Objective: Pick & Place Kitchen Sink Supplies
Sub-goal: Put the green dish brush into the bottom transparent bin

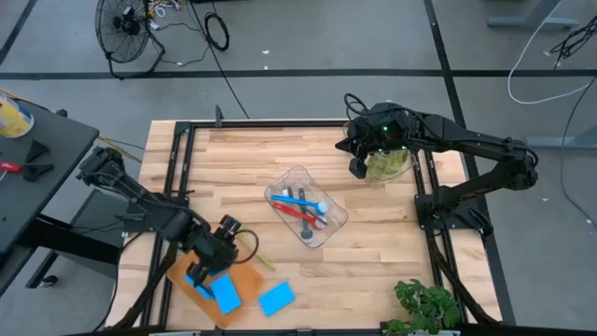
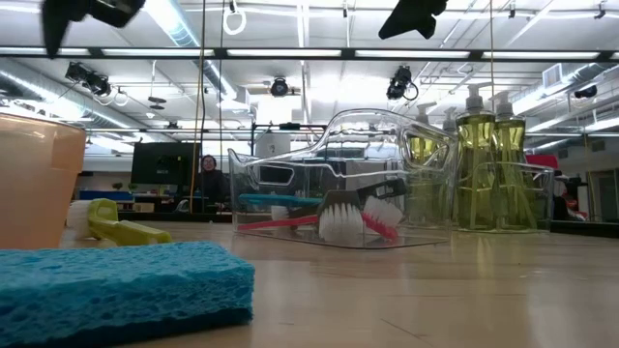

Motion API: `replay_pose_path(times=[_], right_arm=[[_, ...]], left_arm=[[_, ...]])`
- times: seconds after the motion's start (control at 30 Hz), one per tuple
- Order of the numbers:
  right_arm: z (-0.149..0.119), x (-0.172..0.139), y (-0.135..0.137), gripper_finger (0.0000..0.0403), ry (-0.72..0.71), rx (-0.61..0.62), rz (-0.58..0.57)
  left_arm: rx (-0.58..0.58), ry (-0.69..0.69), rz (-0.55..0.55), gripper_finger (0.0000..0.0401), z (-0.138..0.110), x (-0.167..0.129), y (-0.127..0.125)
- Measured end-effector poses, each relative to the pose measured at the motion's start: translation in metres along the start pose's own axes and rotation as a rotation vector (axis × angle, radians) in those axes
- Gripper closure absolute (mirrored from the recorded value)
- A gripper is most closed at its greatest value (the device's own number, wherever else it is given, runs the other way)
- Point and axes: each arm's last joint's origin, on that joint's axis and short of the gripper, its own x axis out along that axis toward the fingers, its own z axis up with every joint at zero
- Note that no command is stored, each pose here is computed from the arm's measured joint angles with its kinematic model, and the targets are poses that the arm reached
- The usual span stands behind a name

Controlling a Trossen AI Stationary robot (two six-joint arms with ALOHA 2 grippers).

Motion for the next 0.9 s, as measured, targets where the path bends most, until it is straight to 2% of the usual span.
replay_pose_path(times=[0.2, 0.33, 0.77, 0.9], right_arm=[[-0.001, 0.0, 0.0, 0.0396, 0.011, 0.0, 0.0], [-0.001, 0.0, 0.0, 0.0396, 0.014, -0.013, 0.0], [-0.001, 0.0, 0.0, 0.0396, 0.015, -0.021, 0.001], [-0.001, 0.0, 0.0, 0.0396, 0.015, -0.021, 0.001]], left_arm=[[0.022, 0.01, 0.033, 0.0215, 0.0, 0.002, 0.025], [0.089, 0.009, 0.016, 0.0215, -0.001, 0.003, 0.04], [0.06, -0.009, -0.017, 0.0215, -0.01, 0.003, 0.086], [0.13, 0.009, -0.013, 0.0215, -0.014, 0.003, 0.093]])
